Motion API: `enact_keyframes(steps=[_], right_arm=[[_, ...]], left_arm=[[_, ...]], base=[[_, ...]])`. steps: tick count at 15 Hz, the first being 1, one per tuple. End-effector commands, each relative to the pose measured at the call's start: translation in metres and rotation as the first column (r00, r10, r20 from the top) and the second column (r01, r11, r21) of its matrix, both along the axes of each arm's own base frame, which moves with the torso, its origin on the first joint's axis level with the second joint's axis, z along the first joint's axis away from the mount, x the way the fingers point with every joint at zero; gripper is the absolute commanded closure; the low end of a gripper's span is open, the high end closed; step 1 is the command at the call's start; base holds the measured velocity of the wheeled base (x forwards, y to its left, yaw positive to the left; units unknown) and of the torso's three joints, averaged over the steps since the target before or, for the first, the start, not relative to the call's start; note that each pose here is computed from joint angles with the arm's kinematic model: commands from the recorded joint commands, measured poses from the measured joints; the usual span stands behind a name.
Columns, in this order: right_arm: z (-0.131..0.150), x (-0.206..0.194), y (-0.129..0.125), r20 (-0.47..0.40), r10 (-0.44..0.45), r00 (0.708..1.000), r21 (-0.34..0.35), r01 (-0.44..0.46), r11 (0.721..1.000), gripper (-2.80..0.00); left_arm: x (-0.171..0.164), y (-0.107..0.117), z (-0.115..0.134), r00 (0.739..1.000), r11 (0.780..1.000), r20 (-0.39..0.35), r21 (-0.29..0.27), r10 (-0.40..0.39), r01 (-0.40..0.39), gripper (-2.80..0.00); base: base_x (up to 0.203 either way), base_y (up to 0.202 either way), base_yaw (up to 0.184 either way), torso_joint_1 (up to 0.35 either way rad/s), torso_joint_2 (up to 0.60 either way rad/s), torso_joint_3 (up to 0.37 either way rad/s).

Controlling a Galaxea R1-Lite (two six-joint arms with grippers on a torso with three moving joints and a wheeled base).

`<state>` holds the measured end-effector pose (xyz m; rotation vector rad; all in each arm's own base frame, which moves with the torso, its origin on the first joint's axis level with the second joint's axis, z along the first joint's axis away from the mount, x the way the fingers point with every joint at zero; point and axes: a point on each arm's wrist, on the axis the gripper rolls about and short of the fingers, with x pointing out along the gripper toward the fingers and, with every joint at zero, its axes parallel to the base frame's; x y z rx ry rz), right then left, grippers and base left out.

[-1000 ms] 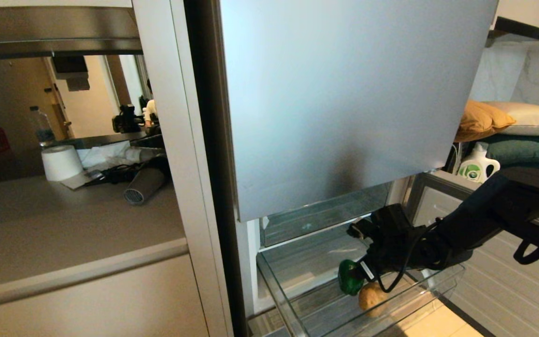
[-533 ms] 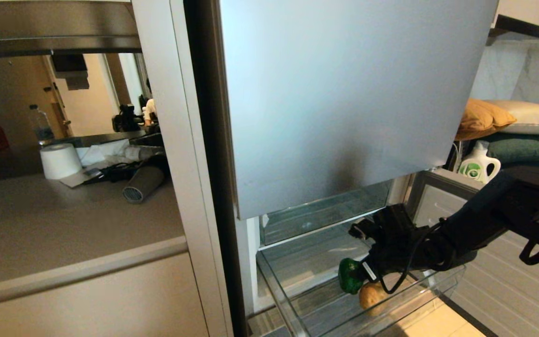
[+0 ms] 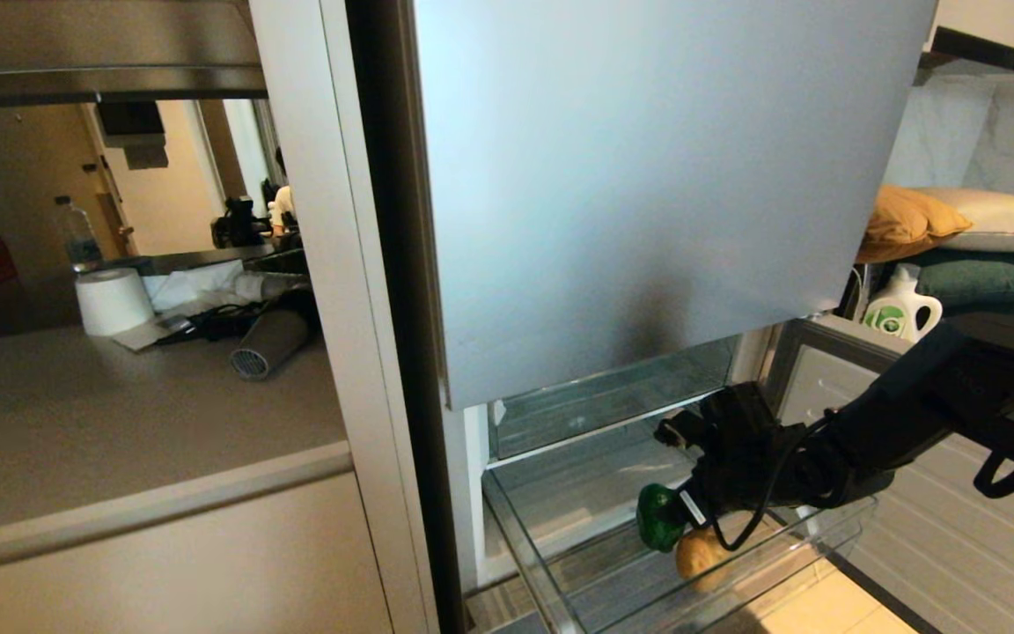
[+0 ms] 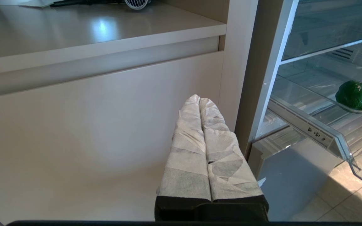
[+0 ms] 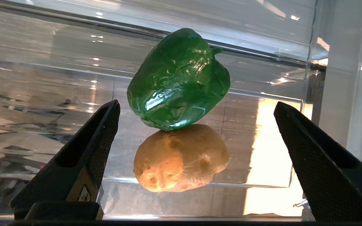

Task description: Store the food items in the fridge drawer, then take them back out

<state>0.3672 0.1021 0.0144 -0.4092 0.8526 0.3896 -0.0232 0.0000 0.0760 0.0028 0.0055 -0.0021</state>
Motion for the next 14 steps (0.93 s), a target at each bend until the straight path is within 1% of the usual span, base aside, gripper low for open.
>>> enact_keyframes(steps=[1,6,9,12,14], right_arm=[[-0.001,0.0,0.0,-0.001,0.002,1.0,-0.001,-0.002,1.0,-2.8],[-0.002,0.005,0.001,0.012,0.003,1.0,0.003,-0.003,1.0,-2.8],[-0.011,0.011,0.003,0.058,0.003,0.998,0.012,-0.004,1.0,-2.8],[-0.014,0.012,0.006,0.06,0.012,0.998,0.012,-0.013,1.0,-2.8],[-0.012,0.014,0.007,0.068,0.011,0.998,0.021,-0.013,1.0,-2.8]], left_arm=[[0.0,0.0,0.0,1.0,1.0,0.001,0.0,-0.001,0.001,0.0],[0.0,0.0,0.0,1.0,1.0,0.001,0.0,-0.001,0.001,0.0],[0.0,0.0,0.0,1.0,1.0,0.001,0.0,0.001,-0.001,0.0],[0.0,0.0,0.0,1.0,1.0,0.001,0.0,0.0,0.0,0.0],[0.0,0.0,0.0,1.0,1.0,0.001,0.0,0.001,-0.001,0.0]], base=[[0.0,0.0,0.0,-0.079,0.16,0.091],[0.0,0.0,0.0,-0.07,0.16,0.087],[0.0,0.0,0.0,-0.075,0.18,0.102],[0.0,0.0,0.0,-0.091,0.2,0.116],[0.0,0.0,0.0,-0.009,0.02,0.015]])
